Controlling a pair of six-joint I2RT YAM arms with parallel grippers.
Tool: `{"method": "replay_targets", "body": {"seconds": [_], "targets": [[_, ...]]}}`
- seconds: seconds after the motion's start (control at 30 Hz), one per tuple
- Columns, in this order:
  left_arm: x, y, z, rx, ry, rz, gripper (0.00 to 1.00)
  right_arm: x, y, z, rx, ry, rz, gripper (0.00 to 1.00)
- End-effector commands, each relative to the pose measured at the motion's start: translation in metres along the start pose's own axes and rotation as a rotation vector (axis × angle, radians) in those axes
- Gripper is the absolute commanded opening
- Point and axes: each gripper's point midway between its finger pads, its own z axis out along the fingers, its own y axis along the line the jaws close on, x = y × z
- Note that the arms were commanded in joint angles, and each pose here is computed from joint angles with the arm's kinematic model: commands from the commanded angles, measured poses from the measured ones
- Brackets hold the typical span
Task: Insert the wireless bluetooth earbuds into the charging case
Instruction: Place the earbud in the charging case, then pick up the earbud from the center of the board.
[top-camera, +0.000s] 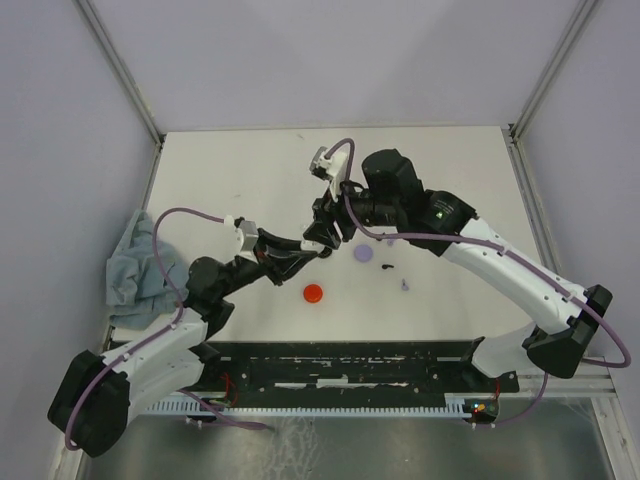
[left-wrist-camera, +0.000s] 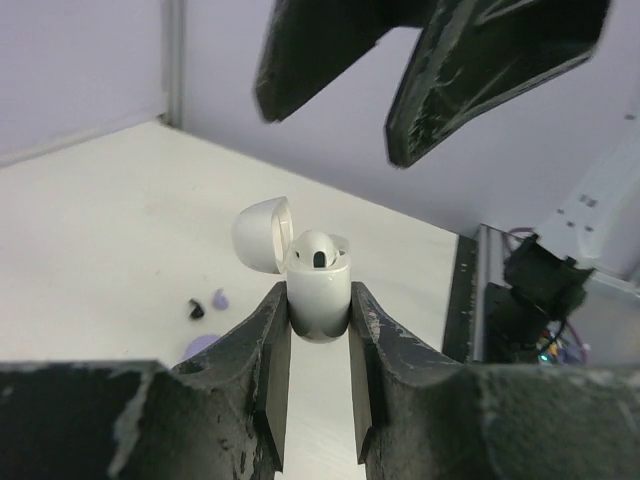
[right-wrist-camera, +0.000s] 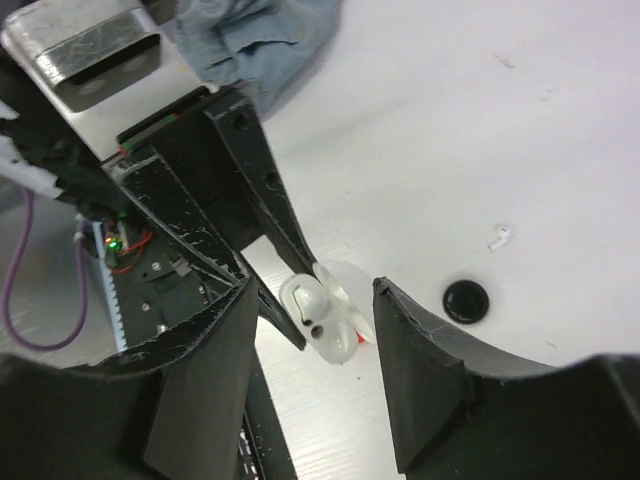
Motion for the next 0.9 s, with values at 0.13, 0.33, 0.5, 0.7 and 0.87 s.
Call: {"method": "replay_targets", "body": {"seconds": [0.13,0.33,0.5,0.7,0.87], "targets": [[0.012,0.079,-0.018,-0.422,0.152,0.014,0.03,0.003,-0.062,-0.003,0.285,0.010,0.095,0.59],[0.023,0.122,-0.057,-0.667,0.237,-0.027,0.03,0.052,-0.111,0.035,0.417,0.152,0.163,0.58],[0.029,0.136,-0.078,-0.782,0.264,-0.049,0.03,0.095,-0.141,0.073,0.471,0.259,0.168,0.57],[0.022,0.131,-0.089,-0.800,0.276,0.001,0.03,0.132,-0.169,0.119,0.510,0.315,0.192,0.55],[0.010,0.123,-0.097,-0.806,0.257,0.040,0.03,0.154,-0.188,0.155,0.535,0.324,0.228,0.53]]}}
